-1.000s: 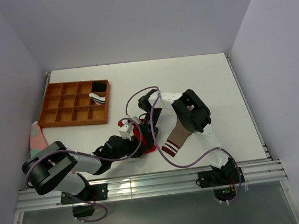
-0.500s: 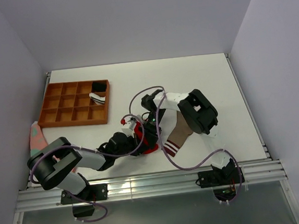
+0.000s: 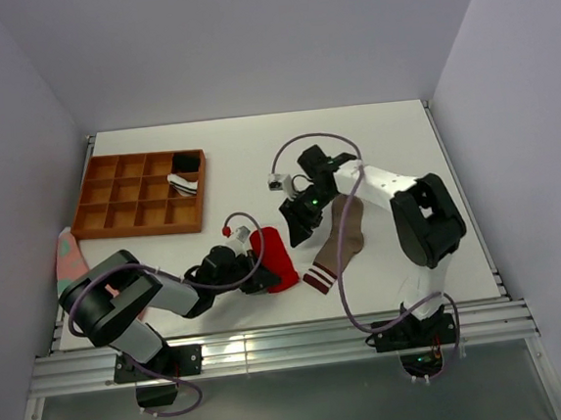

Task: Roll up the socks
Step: Roll the sock at the center of the board.

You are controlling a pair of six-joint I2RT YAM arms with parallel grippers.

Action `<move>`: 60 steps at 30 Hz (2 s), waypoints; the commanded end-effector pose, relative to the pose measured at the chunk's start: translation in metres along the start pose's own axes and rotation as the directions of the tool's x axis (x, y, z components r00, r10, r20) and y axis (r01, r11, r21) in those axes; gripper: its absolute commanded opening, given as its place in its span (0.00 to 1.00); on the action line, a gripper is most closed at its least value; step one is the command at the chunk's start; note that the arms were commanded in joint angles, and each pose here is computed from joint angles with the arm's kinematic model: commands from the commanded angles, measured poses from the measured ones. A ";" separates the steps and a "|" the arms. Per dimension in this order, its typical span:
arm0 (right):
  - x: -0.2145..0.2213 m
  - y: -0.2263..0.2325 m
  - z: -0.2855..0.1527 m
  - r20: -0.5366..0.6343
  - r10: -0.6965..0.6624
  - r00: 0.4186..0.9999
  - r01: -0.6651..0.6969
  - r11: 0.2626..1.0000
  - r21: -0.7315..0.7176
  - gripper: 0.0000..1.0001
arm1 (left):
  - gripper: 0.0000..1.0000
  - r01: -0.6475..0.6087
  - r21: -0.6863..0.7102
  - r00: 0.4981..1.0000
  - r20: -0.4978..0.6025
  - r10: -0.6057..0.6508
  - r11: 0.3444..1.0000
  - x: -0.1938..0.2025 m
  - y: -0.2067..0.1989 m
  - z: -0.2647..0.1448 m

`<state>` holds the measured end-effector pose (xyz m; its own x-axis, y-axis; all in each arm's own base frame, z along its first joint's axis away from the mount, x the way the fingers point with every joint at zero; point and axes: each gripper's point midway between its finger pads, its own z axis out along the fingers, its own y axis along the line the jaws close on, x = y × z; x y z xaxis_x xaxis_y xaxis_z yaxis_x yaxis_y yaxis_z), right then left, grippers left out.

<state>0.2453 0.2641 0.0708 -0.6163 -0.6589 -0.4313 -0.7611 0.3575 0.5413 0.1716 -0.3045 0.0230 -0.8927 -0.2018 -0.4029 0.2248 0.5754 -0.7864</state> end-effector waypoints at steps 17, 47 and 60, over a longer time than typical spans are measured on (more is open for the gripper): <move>0.048 0.056 0.002 -0.002 -0.789 0.614 0.726 0.563 0.395 0.57 | 0.00 0.299 -0.358 0.845 -0.332 -0.420 0.885 0.089 0.064 -0.043; 0.073 0.088 0.073 -0.173 -0.878 0.446 0.876 0.389 0.285 0.49 | 0.00 0.289 -0.334 0.838 -0.365 -0.406 0.897 0.078 0.060 -0.041; 0.075 0.087 0.086 -0.227 -0.851 0.474 0.876 0.428 0.223 0.34 | 0.04 0.318 -0.274 0.837 -0.369 -0.404 0.908 0.073 0.050 -0.035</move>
<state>0.1206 0.2911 0.0185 0.4156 -0.7715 -0.4817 -0.8989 -0.2678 -0.3467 0.1291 -0.2947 0.0167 -0.9948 -0.0716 0.0726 -0.0996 0.5305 -0.8418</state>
